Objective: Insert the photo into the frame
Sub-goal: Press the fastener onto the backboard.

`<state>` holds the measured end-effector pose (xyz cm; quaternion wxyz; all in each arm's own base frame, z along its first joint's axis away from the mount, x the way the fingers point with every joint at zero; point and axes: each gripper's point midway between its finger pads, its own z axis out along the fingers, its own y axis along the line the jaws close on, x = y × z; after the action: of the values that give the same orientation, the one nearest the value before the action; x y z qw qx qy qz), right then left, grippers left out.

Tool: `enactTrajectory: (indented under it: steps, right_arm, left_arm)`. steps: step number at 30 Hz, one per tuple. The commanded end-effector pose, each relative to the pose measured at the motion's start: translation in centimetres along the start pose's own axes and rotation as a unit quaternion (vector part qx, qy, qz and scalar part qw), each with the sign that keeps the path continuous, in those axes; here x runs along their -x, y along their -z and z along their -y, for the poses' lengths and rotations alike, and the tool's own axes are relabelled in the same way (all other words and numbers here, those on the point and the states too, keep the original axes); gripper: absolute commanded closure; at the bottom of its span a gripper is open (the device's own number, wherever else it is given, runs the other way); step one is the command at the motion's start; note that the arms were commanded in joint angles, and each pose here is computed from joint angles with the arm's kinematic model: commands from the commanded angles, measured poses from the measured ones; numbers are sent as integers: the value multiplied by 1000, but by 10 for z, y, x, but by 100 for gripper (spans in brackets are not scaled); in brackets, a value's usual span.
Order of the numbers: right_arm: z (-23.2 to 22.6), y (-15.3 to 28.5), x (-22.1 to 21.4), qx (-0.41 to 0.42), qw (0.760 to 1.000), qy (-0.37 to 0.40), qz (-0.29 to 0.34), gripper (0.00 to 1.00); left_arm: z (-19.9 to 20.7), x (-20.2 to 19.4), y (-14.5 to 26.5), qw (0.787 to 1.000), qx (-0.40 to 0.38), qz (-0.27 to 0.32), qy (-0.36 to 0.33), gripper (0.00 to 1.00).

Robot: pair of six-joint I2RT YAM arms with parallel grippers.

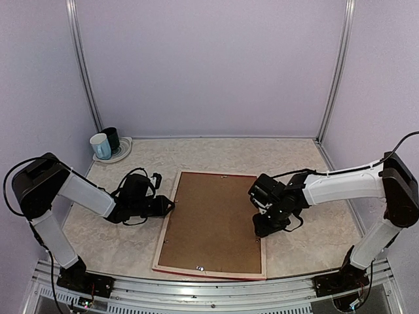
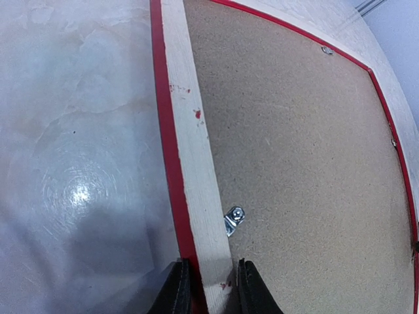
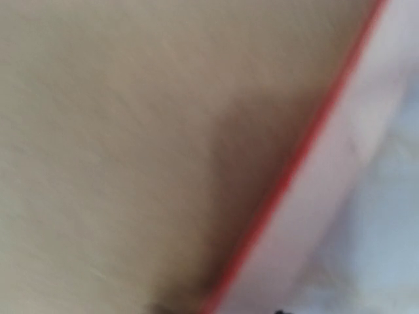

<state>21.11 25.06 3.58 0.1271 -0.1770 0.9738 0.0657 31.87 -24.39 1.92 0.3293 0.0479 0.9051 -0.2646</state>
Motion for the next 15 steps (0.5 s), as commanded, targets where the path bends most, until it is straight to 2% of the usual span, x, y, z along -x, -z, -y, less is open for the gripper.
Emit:
enactTrajectory:
  steps: [1,6,11,15]
  right_arm:
    - [12,4,-24,-16,999,-7,-36,58]
    - [6,17,-10,-1,1000,-7,-4,50]
    - [5,20,-1,-8,1000,-4,5,48]
    - [5,25,11,-16,1000,2,23,36]
  left_arm:
    - [-52,-81,7,987,84,-135,6,84]
    - [-48,-75,10,989,77,-123,2,81]
    - [-42,-66,17,993,64,-102,-3,77]
    - [-33,-57,20,995,46,-87,-6,58]
